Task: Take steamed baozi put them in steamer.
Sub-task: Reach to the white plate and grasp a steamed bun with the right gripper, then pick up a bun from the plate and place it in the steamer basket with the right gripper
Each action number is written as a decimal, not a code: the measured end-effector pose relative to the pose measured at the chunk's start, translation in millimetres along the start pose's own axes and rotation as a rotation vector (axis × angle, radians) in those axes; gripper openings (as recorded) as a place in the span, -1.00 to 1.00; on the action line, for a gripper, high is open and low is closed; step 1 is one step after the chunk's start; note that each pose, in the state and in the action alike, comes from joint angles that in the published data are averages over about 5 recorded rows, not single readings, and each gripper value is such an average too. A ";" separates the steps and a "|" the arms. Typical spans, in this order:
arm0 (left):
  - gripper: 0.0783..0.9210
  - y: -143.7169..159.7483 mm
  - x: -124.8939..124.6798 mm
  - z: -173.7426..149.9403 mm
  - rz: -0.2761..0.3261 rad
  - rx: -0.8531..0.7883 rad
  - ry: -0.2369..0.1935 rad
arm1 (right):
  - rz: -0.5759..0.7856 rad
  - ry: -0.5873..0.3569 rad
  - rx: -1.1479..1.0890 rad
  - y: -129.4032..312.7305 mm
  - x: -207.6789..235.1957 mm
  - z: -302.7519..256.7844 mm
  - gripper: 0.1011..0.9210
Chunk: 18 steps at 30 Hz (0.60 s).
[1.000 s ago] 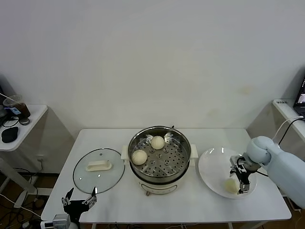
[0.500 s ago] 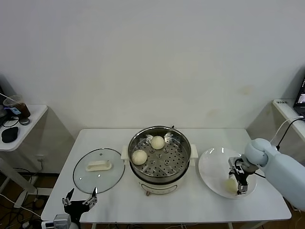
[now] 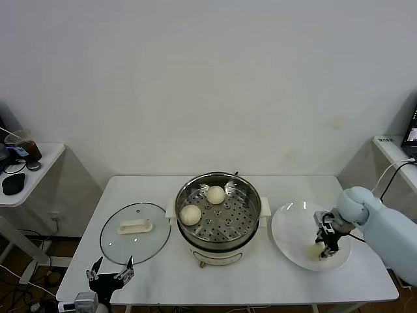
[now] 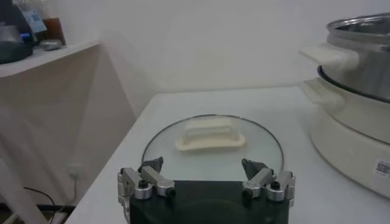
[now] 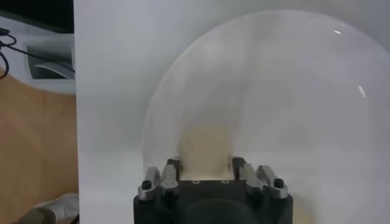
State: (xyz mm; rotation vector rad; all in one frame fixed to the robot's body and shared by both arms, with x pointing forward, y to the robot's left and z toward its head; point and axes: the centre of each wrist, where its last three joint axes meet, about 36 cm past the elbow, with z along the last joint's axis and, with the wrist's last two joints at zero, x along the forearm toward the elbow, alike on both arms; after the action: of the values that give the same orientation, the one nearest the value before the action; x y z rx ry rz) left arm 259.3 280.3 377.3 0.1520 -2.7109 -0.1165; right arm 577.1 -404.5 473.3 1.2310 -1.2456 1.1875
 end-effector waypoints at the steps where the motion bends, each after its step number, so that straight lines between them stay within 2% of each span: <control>1: 0.77 -0.3 -0.4 -0.4 0.000 0.001 -0.002 | 0.004 -0.002 0.000 -1.3 4.1 -0.1 -0.17; 9: 0.77 -1.9 -3.8 -3.5 -0.019 -0.010 -0.026 | 0.063 -0.045 0.035 -29.0 61.6 -20.2 -0.17; 18: 0.77 -3.3 -3.0 -7.1 -0.044 -0.043 -0.059 | 0.129 -0.153 0.214 -75.7 158.3 -93.1 -0.17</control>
State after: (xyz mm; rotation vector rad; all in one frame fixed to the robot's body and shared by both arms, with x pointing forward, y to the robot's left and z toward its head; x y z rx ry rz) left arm 265.3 276.9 382.2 0.1985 -2.7623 -0.1954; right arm 652.7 -318.5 635.5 1.4375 -1.3538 1.3693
